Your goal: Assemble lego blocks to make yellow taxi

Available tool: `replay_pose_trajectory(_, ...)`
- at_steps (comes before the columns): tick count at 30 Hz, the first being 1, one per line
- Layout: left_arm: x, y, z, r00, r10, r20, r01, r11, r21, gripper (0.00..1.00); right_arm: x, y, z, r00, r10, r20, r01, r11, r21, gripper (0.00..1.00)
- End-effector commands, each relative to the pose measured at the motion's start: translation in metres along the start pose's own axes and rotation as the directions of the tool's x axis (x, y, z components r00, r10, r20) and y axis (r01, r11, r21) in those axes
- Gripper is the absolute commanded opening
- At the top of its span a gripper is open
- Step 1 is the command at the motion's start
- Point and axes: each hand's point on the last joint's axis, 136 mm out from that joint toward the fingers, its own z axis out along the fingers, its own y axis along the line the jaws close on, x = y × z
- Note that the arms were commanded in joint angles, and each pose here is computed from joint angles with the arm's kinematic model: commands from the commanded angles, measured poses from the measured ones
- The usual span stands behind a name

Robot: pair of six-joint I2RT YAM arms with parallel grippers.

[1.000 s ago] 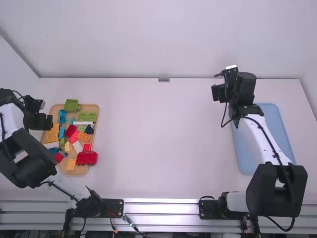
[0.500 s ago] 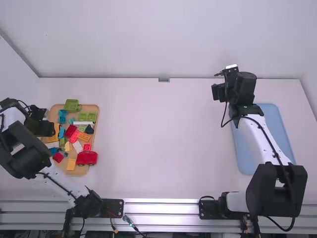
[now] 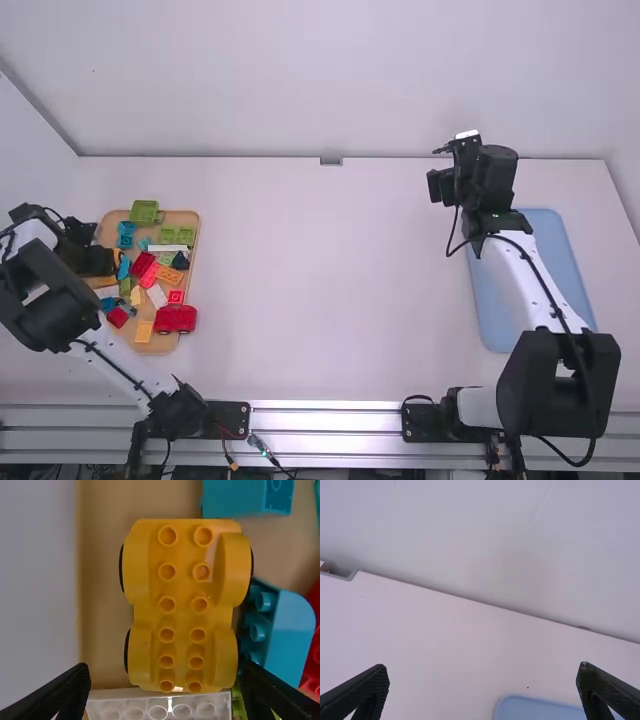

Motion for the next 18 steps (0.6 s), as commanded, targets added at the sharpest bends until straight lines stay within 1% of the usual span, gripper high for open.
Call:
replay_pose_trajectory(1,0.004,-0.01,0.015,1.0,-0.015,-0.01,0.016,0.998,0.056,0.8,-0.013,-0.005,-0.001,1.0,0.01,0.026,-0.01,1.0,0.007,0.99)
replay_pose_trajectory(5,0.01,-0.005,0.025,0.998,-0.018,-0.052,0.02,1.0,0.021,0.78,-0.013,-0.005,-0.001,1.0,0.009,0.026,-0.009,1.0,0.005,0.99)
replay_pose_trajectory(14,0.009,-0.005,0.03,0.999,-0.01,-0.044,0.012,1.0,0.026,0.73,-0.013,-0.005,-0.001,1.0,0.009,0.026,-0.01,1.0,0.006,0.99)
replay_pose_trajectory(16,0.009,-0.004,0.03,0.999,-0.013,-0.045,0.014,1.0,0.027,0.69,-0.013,-0.005,-0.001,1.0,0.01,0.026,-0.01,1.0,0.007,0.99)
replay_pose_trajectory(18,0.009,-0.006,0.03,0.999,-0.009,-0.045,0.01,1.0,0.029,0.54,-0.013,-0.005,-0.001,1.0,0.01,0.026,-0.01,1.0,0.007,0.99)
